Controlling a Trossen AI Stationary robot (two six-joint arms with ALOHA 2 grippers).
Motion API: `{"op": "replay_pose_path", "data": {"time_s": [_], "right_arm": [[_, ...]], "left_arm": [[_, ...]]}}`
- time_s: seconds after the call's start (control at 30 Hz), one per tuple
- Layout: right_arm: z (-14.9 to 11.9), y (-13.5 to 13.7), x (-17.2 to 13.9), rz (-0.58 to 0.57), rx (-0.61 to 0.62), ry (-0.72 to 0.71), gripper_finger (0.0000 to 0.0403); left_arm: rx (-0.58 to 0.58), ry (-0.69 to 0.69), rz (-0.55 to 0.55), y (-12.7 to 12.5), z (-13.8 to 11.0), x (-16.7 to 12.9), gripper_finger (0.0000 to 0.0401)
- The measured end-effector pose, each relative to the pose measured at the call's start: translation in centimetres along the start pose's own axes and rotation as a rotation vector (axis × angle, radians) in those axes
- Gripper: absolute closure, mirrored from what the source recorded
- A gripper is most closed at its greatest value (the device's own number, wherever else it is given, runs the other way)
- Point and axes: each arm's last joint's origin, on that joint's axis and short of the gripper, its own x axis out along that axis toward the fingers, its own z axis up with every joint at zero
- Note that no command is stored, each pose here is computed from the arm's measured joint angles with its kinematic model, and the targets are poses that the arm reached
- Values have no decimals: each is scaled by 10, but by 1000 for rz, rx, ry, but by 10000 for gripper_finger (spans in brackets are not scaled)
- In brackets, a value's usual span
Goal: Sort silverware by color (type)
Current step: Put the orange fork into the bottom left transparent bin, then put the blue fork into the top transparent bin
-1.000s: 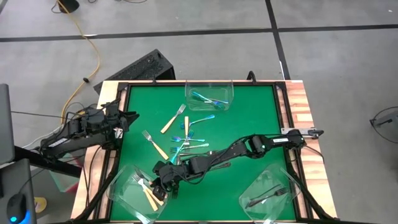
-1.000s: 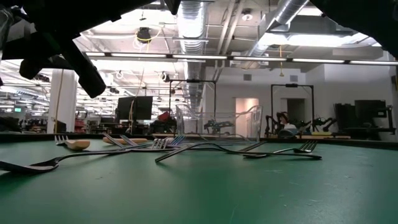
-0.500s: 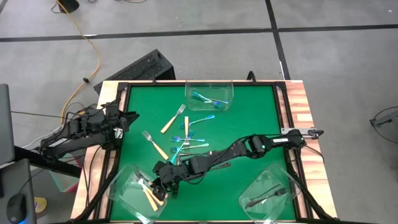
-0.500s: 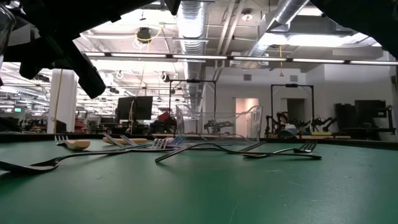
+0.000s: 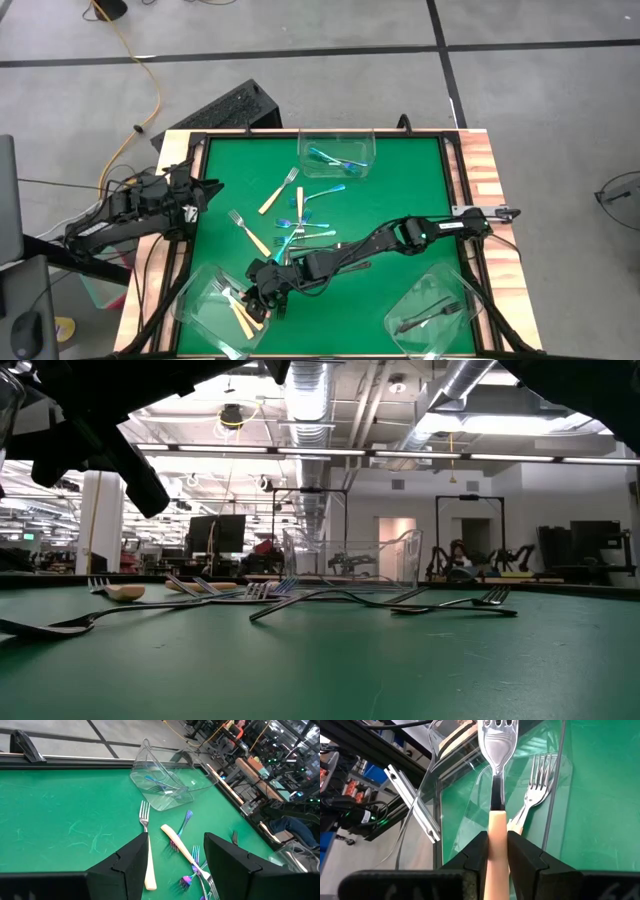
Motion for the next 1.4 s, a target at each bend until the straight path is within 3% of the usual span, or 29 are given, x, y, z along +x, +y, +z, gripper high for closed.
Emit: {"op": "replay_pose_path", "data": {"time_s": [0.3,0.7,1.4], "right_arm": [[0,1,0,12,-18,-4,304],[1,2,1,29,-21,-21,237],[22,3,-3,161,-79,-81,245]], "left_arm": [[0,0,0,0,0,0,225],[0,0,0,0,0,0,225],[-4,11,10,1,-1,0,225]]}}
